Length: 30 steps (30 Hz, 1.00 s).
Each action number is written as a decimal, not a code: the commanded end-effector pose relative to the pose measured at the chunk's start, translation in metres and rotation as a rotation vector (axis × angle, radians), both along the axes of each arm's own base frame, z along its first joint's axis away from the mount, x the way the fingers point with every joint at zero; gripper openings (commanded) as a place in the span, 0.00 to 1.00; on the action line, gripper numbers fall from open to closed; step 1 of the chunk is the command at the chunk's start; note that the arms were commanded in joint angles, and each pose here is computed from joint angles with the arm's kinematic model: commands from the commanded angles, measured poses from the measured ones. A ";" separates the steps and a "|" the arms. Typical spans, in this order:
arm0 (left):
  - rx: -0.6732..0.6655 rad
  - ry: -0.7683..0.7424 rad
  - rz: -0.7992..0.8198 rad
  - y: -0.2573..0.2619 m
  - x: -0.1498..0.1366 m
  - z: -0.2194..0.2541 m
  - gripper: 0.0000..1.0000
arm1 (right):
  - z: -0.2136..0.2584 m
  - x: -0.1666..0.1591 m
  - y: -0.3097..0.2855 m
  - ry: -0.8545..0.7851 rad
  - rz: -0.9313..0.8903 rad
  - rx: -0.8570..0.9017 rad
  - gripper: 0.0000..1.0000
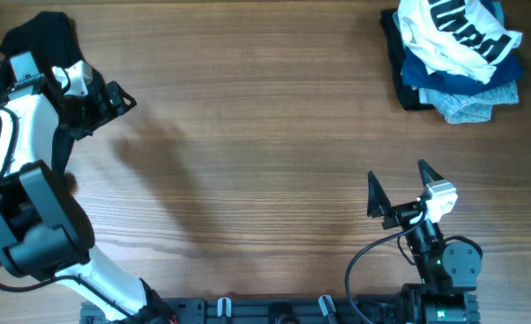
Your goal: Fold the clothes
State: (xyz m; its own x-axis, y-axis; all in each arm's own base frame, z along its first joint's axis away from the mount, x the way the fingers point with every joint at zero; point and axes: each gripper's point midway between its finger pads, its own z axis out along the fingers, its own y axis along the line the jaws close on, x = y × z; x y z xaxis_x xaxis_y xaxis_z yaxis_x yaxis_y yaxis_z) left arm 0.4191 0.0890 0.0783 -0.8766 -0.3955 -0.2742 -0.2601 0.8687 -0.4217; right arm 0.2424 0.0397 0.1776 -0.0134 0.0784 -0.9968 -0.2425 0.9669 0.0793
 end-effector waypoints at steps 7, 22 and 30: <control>0.047 -0.137 -0.049 -0.021 0.007 0.059 1.00 | 0.003 -0.001 0.001 -0.020 0.007 -0.003 1.00; 0.294 -0.675 -0.337 -0.121 -0.032 0.242 1.00 | 0.003 -0.001 0.001 -0.020 0.007 -0.003 1.00; 0.354 -0.888 -0.307 -0.123 -0.072 0.276 1.00 | 0.003 -0.001 0.001 -0.020 0.007 -0.003 1.00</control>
State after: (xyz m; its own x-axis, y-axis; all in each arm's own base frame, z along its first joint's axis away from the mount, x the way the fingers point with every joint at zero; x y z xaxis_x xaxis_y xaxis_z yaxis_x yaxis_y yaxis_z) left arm 0.3648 -0.0346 0.3638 -0.3840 0.0228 -0.9231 0.2801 0.9555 -0.0929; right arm 0.2424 0.0397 0.1777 -0.0126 0.0784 -0.9968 -0.2426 0.9669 0.0791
